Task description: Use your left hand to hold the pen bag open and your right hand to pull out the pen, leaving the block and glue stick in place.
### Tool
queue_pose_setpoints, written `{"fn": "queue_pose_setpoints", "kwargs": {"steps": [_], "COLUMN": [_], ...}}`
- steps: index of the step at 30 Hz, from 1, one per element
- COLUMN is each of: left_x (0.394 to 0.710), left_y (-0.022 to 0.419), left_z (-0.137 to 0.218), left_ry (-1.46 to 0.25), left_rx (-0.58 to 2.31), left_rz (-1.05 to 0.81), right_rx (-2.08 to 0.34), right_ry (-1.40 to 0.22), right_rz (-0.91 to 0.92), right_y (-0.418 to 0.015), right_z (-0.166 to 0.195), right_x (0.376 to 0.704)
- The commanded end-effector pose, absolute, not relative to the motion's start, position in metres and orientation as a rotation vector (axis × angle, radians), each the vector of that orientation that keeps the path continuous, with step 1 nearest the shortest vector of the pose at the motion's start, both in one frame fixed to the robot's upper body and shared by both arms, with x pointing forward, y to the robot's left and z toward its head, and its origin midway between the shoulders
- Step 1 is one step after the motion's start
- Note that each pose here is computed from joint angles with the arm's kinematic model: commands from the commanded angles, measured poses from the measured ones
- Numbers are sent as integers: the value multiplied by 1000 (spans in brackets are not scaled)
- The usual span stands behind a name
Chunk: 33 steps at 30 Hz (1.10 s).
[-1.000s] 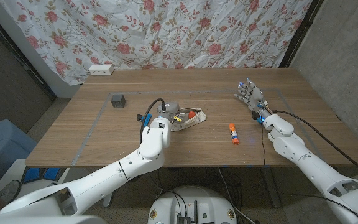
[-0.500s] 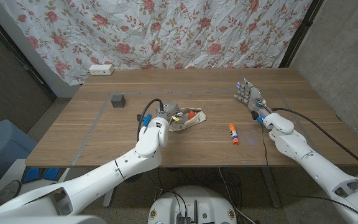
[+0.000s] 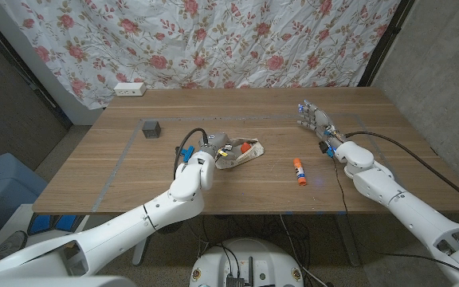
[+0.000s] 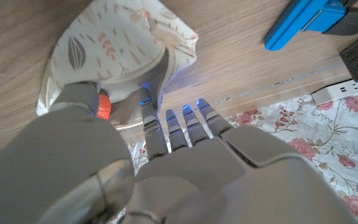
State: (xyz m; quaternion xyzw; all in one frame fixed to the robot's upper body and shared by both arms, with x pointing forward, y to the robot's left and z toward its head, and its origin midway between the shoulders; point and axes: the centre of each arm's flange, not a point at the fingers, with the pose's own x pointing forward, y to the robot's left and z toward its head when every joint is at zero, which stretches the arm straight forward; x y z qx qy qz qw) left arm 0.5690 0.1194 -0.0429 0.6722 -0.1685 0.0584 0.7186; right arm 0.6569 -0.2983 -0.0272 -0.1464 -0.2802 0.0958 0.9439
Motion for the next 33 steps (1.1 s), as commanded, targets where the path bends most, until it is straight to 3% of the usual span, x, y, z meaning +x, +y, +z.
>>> {"fn": "queue_pose_setpoints", "kwargs": {"steps": [1,33], "left_x": [572,578], "left_y": [125,125], "left_z": [-40,-41], "left_ry": [-385,-411], "left_rx": [1473,1473], "left_rz": [117,117], "right_rx": [-488,-925], "right_ry": [-621,-614], "right_rz": [148,74], "right_y": [-283,-252], "right_z": [-20,3], "right_x": [647,622]}}
